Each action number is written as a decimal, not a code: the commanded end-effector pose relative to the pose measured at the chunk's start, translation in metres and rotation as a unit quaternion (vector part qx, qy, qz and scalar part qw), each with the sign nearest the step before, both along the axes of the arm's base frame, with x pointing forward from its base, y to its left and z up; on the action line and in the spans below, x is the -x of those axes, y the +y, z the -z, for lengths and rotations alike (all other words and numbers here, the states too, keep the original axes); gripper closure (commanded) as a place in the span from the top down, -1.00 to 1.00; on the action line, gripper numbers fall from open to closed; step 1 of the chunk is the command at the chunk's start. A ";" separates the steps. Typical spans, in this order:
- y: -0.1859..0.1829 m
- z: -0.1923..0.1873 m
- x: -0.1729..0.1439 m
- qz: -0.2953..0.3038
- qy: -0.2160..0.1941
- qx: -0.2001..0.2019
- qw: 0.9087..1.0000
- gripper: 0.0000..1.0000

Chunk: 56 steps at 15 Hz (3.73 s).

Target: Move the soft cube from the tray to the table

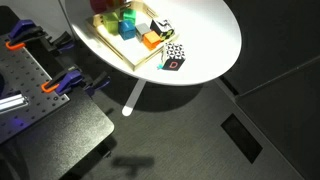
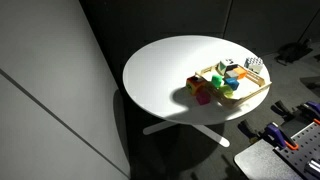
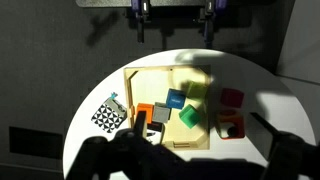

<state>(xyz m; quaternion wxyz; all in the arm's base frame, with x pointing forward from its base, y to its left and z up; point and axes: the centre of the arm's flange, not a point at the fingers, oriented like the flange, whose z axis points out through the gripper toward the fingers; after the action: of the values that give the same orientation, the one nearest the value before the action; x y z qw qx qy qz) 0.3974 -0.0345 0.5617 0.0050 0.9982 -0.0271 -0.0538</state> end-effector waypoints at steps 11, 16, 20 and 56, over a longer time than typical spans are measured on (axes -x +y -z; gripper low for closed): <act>-0.002 0.018 -0.024 0.014 0.027 0.000 1.000 1.00; -0.003 0.036 -0.043 0.020 0.036 0.003 0.999 1.00; -0.003 0.057 -0.061 0.022 0.031 0.006 0.999 1.00; -0.007 0.274 -0.174 0.142 0.017 0.035 0.989 1.00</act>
<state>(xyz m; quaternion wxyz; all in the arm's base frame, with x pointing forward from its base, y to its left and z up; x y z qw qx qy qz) 0.5713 -0.0419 0.2874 0.0328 0.9824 -0.1703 -0.0700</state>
